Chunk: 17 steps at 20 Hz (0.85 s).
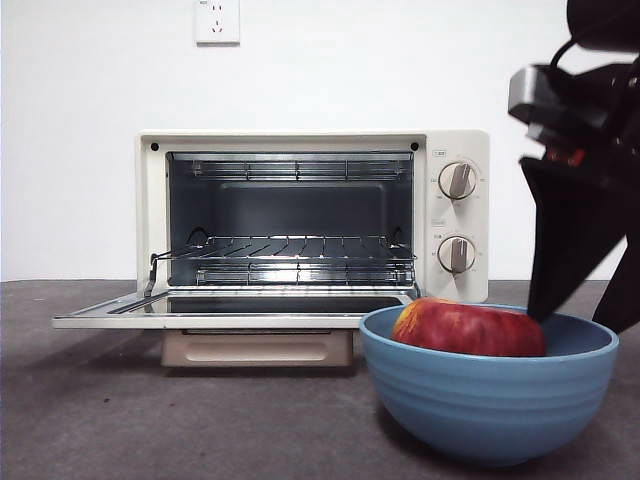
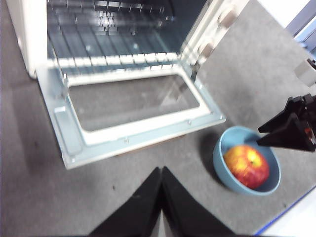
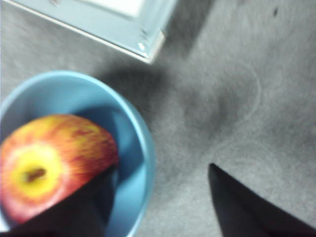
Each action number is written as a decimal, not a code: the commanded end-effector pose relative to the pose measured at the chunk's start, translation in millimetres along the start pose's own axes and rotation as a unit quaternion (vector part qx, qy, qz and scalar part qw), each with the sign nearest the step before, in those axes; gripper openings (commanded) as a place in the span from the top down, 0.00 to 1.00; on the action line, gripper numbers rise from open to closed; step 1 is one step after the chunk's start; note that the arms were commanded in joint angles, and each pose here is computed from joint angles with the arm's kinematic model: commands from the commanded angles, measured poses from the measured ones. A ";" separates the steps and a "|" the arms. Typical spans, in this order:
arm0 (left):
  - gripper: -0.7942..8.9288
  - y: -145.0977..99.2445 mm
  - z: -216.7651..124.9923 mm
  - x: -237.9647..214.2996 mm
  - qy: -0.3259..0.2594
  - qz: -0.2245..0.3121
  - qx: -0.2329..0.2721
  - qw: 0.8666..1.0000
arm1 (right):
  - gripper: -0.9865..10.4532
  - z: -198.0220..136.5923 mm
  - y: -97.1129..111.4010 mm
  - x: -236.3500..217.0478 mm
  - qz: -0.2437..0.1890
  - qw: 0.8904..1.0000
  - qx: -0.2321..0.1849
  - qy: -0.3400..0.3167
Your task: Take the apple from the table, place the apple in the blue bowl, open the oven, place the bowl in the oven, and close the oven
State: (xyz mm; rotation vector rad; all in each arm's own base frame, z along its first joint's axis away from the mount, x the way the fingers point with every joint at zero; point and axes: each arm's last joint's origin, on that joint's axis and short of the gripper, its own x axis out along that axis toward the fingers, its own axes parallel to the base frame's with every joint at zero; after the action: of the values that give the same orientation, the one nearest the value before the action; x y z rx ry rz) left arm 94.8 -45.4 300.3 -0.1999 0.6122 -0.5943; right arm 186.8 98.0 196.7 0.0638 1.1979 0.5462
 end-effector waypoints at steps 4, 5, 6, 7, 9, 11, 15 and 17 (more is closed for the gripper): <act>0.91 -1.4 3.1 -1.5 -0.010 -0.004 0.002 1.000 | 0.75 0.6 3.3 16.0 0.005 0.999 -0.008 0.033; 0.91 -1.5 3.4 -1.5 -0.011 -0.004 0.003 1.000 | 0.77 0.1 5.3 17.1 0.006 0.999 -0.013 0.036; 0.91 -1.5 3.4 -1.4 -0.011 -0.004 0.003 1.000 | 0.78 -0.1 7.1 17.6 0.008 0.999 -0.015 0.036; 0.91 -1.5 3.4 -1.4 -0.011 -0.004 0.003 1.000 | 0.80 -0.6 9.1 18.2 0.010 0.999 -0.016 0.037; 0.91 -1.5 3.4 -1.4 -0.011 -0.004 0.003 1.000 | 0.83 -1.6 10.7 18.5 0.010 0.999 -0.011 0.041; 0.91 -1.5 3.4 -1.4 -0.011 -0.004 0.003 1.000 | 0.87 -3.0 10.3 18.4 0.008 0.999 -0.008 0.048; 0.91 -1.4 3.5 -1.3 -0.011 -0.004 0.003 1.000 | 0.91 -3.6 10.4 18.2 0.008 0.999 0.009 0.051; 0.91 -1.4 3.4 -1.3 -0.011 -0.004 0.004 1.000 | 0.91 -3.1 11.2 16.5 0.012 0.999 0.020 0.049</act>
State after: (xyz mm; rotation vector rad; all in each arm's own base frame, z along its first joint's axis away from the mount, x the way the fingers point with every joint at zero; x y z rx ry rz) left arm 95.1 -45.5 300.8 -0.2002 0.6056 -0.5955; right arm 183.5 112.0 184.3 0.0644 1.2974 0.5543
